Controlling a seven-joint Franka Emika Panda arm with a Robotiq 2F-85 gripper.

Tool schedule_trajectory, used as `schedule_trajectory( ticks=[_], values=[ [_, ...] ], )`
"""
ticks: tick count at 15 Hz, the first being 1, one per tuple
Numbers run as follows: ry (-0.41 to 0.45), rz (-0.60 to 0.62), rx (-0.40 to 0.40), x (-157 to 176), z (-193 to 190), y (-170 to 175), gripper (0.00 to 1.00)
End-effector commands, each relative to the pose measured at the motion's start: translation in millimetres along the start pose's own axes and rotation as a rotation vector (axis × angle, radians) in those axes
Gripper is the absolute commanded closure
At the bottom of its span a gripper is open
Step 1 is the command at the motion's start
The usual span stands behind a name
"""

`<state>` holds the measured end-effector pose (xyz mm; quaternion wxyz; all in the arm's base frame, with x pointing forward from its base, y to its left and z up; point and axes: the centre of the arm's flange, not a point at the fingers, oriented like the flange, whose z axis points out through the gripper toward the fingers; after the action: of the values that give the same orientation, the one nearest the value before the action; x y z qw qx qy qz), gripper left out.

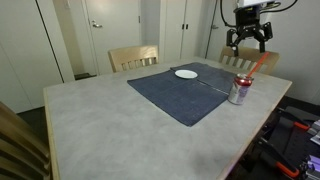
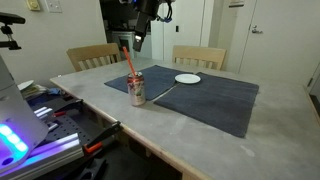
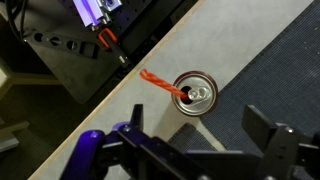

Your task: Remove the straw from the can

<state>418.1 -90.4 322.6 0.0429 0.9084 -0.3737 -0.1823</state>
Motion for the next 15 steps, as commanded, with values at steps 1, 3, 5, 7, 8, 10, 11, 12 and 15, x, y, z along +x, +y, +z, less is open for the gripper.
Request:
schedule_trajectory(
  ticks=[1,3,5,7,8,10,11,12,15],
  values=[
    [-0.057,0.029,-0.014,8,14,0,0.00],
    [-0.078,0.035,-0.011,13,20,1,0.00],
    [-0.101,0.042,-0.010,16,27,2,0.00],
    [-0.123,0.052,-0.008,18,35,2,0.00],
    [-0.133,0.054,-0.007,19,37,2,0.00],
    [-0.152,0.059,-0.001,19,41,1,0.00],
    [-0.160,0.061,-0.002,19,42,0,0.00],
    [-0.167,0.063,-0.001,19,45,0,0.00],
    [-0.184,0.069,-0.002,19,47,2,0.14]
  ],
)
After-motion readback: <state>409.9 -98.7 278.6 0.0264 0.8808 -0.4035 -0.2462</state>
